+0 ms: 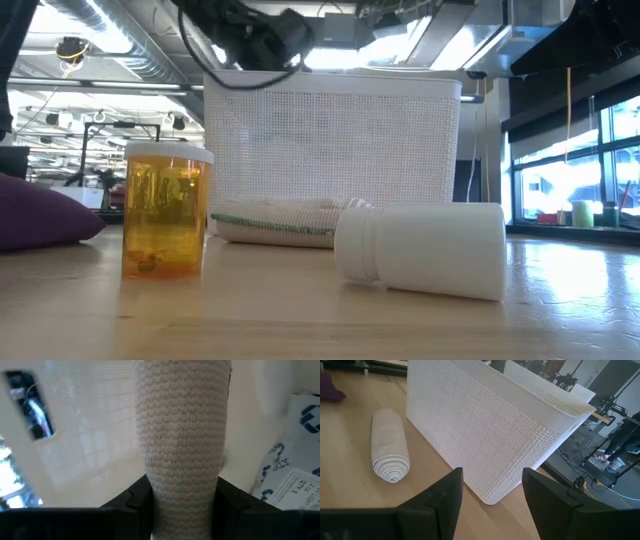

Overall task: Pick & place medical supplies in basket/bin
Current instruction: Put the top white bandage into the white bin

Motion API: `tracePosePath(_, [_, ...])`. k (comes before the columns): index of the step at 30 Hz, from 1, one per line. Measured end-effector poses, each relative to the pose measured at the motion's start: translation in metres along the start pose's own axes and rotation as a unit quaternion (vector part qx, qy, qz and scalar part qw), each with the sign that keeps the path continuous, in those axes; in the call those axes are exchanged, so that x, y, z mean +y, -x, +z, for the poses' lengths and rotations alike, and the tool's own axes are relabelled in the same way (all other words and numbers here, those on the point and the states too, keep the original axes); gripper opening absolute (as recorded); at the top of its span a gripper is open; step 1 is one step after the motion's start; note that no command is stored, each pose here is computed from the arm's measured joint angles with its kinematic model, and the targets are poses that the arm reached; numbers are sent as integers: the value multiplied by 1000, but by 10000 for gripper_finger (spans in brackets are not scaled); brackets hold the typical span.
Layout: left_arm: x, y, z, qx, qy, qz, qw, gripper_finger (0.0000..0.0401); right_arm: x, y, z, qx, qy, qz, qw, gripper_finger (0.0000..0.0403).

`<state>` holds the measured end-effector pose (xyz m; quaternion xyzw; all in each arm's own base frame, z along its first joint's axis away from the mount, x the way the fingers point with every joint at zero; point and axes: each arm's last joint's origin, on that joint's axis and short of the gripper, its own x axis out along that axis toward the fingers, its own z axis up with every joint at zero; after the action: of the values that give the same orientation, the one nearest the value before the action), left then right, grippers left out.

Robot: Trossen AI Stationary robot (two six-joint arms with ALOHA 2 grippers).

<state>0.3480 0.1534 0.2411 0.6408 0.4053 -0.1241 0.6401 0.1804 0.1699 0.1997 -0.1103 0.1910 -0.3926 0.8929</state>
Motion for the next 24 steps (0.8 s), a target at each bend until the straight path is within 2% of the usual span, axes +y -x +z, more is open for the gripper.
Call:
tracePosePath(5, [-12, -24, 4, -4, -32, -35, 999, 129, 0, 0, 0, 0, 1, 0, 1000, 207])
tracePosePath(10, [-22, -40, 6, -3, -40, -60, 997, 129, 0, 0, 0, 0, 3, 0, 1000, 207])
tracePosePath(14, [-23, -42, 8, -5, -41, -59, 997, 136, 0, 0, 0, 0, 3, 0, 1000, 207])
tracePosePath(24, [-21, -43, 10, -5, -2, -51, 999, 162, 0, 0, 0, 0, 4, 0, 1000, 207])
